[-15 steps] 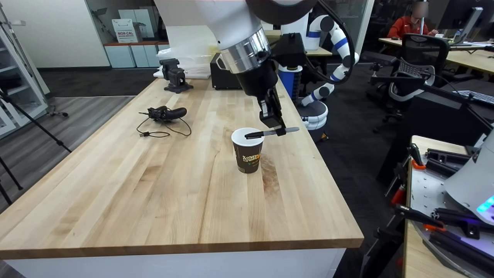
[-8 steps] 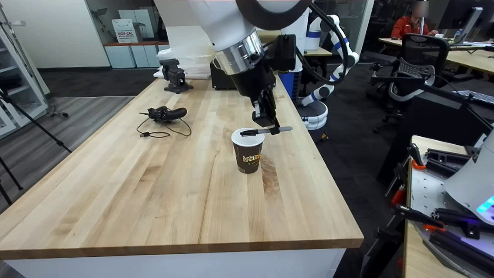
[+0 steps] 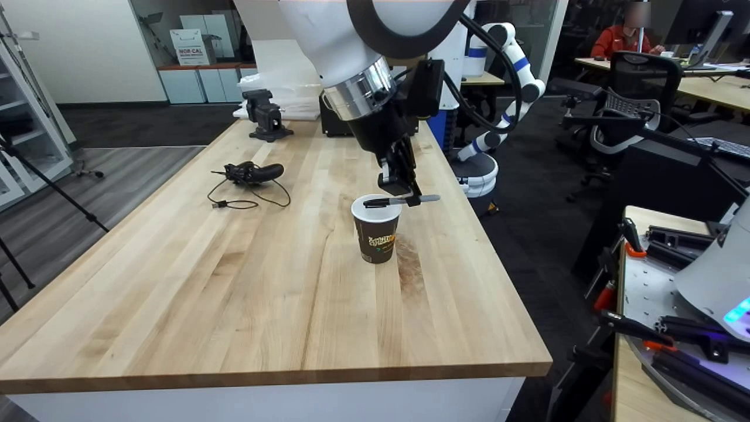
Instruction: Put the marker inside the cup
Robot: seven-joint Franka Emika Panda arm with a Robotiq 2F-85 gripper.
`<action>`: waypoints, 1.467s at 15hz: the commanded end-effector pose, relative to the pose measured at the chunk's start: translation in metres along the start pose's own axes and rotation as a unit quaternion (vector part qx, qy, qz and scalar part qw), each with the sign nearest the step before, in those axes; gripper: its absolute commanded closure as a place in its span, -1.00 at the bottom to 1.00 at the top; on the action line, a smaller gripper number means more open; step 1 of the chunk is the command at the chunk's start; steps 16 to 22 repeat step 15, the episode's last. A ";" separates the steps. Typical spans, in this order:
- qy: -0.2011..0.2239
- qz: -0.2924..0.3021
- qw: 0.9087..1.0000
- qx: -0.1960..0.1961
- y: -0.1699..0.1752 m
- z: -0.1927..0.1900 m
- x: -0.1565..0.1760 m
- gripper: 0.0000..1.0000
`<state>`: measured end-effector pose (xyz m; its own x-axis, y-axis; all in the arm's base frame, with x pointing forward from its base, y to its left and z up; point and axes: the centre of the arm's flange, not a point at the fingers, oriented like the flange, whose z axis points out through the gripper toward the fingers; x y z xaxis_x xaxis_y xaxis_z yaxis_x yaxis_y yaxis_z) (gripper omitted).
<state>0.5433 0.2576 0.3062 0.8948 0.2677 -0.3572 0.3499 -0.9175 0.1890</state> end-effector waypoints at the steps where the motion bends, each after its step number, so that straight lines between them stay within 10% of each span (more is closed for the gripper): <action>1: 0.003 0.019 1.000 -0.008 -0.003 -0.004 0.010 0.24; 11: 0.114 0.107 0.987 0.028 0.001 -0.042 -0.006 -0.96; 22: 0.095 0.083 0.992 0.028 0.000 -0.036 0.013 -0.99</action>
